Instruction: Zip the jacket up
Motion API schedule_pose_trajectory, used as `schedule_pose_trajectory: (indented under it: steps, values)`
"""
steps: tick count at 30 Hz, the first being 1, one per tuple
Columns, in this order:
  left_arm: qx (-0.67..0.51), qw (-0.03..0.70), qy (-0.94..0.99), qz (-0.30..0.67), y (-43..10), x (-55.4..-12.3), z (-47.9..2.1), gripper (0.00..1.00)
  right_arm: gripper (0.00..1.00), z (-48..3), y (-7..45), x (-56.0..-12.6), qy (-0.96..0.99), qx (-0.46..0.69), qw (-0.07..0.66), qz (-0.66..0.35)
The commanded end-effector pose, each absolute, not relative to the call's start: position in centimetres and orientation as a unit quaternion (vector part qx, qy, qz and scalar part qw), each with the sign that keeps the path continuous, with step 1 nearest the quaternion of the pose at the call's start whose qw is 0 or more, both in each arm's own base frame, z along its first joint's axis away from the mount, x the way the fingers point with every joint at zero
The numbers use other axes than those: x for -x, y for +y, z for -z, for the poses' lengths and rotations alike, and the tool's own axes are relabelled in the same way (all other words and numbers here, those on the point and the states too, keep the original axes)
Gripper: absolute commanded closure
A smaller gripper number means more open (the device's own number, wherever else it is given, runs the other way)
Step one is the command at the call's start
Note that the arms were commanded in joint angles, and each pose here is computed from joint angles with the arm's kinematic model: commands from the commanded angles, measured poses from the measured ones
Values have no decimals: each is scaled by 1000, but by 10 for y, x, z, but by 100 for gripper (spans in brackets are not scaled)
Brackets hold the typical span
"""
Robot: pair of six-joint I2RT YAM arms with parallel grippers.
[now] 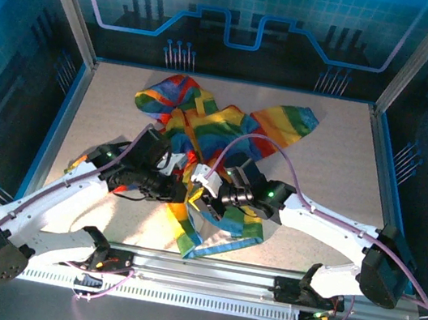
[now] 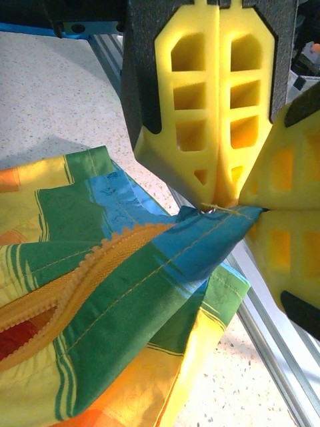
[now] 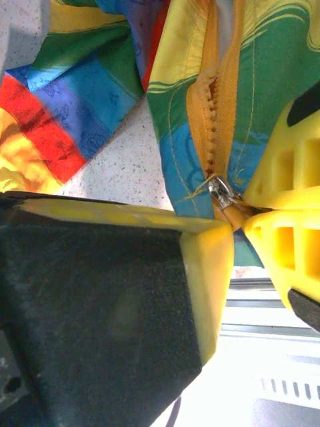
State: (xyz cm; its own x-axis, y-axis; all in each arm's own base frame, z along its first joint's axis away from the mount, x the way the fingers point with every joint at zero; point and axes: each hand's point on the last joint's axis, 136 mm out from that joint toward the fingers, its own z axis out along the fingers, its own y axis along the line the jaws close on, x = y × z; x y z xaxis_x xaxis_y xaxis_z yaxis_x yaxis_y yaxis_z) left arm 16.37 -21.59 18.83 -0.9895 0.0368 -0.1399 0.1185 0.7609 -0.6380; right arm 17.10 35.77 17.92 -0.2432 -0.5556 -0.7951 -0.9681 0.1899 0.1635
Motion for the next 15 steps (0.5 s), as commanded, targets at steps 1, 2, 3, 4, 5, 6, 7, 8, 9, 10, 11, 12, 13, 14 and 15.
schedule_pose_trajectory:
  steps: [1,2,3,4,5,6,7,8,9,10,11,12,13,14,15]
  values:
    - [-72,57,933,348,-215,-155,-201,100,98,-189,354,-173,710,533,318,-333]
    - [-76,57,934,345,-214,-155,-201,100,91,-190,352,-174,710,531,323,-331]
    - [-80,59,934,343,-213,-154,-201,100,77,-191,351,-175,710,529,329,-328]
    - [-84,59,934,343,-213,-154,-201,100,65,-193,350,-176,709,528,335,-327]
    - [-89,61,933,343,-213,-154,-202,100,61,-194,350,-176,706,528,341,-326]
    - [-92,61,933,343,-213,-154,-202,100,59,-196,350,-175,702,531,345,-325]
    - [-95,62,932,344,-213,-154,-203,100,59,-197,350,-176,700,532,348,-324]
    - [-98,62,932,345,-214,-154,-204,100,59,-198,350,-175,697,536,349,-324]
    - [-100,61,931,346,-214,-154,-204,100,59,-199,352,-175,695,539,350,-323]
    - [-103,63,931,346,-214,-154,-205,100,59,-199,353,-175,694,541,351,-319]
    - [-105,63,930,347,-215,-154,-206,100,59,-197,354,-175,693,545,350,-316]
    - [-107,63,929,348,-215,-154,-207,100,59,-196,356,-175,692,549,348,-314]
    - [-107,63,929,348,-216,-154,-207,100,59,-194,356,-175,692,553,344,-311]
    - [-107,62,929,348,-216,-154,-208,100,60,-192,358,-174,690,558,341,-309]
    - [-109,64,929,348,-215,-154,-208,100,60,-191,360,-173,689,563,338,-307]
